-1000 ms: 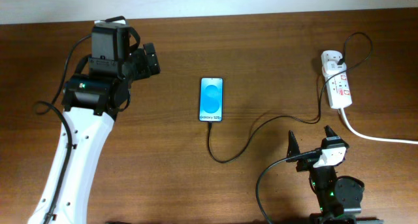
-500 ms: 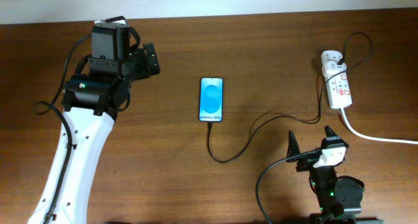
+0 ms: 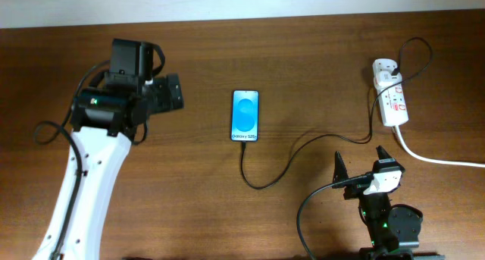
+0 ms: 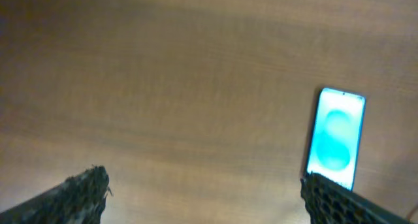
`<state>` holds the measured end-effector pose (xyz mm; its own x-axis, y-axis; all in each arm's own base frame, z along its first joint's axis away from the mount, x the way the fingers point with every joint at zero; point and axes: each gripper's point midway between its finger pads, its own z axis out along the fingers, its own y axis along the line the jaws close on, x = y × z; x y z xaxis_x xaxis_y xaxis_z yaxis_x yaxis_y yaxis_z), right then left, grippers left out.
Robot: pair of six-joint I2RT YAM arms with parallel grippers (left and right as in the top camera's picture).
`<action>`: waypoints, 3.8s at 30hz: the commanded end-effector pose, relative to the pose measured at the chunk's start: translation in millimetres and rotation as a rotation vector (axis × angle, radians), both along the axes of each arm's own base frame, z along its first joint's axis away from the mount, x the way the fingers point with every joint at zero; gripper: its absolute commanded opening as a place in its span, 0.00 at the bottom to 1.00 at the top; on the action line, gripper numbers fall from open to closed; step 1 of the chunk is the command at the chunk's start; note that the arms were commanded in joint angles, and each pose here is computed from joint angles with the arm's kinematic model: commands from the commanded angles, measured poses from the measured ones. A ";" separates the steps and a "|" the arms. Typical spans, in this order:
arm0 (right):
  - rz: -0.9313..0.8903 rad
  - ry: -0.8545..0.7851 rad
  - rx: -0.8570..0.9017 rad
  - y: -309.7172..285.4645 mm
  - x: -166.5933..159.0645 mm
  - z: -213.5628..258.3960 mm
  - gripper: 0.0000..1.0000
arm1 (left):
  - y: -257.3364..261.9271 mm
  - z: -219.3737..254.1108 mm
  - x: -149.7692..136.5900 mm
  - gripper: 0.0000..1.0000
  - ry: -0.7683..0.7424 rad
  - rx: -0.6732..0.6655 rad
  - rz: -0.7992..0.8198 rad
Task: Plug charger to phone and switch on socket
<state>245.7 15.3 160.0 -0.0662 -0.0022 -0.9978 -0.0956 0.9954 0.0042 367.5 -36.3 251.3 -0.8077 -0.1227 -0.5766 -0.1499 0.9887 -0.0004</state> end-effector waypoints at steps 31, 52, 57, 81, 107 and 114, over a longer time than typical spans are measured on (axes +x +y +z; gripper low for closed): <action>-0.003 0.004 0.003 0.3 -0.2 -2.2 0.98 | 1.4 -41.1 -122.1 0.99 -0.699 -0.020 -0.237; -0.003 0.004 0.003 0.3 -0.2 -2.2 0.98 | 23.1 -63.2 -121.5 0.99 -1.009 -0.003 -0.163; -0.003 0.004 0.003 0.3 -0.2 -2.3 0.98 | 34.0 -95.0 -121.6 0.99 -0.879 0.013 -0.122; -0.003 0.004 0.003 0.3 -0.2 -2.2 0.98 | 34.3 -95.4 -121.6 0.99 -0.875 0.058 -0.144; -0.003 0.003 0.003 0.3 -0.3 -2.1 0.98 | 34.3 -95.2 -121.6 0.99 -0.875 0.058 -0.144; -0.003 0.003 0.003 0.3 -0.3 -2.1 0.98 | 34.3 -95.2 -121.6 0.99 -0.875 0.058 -0.144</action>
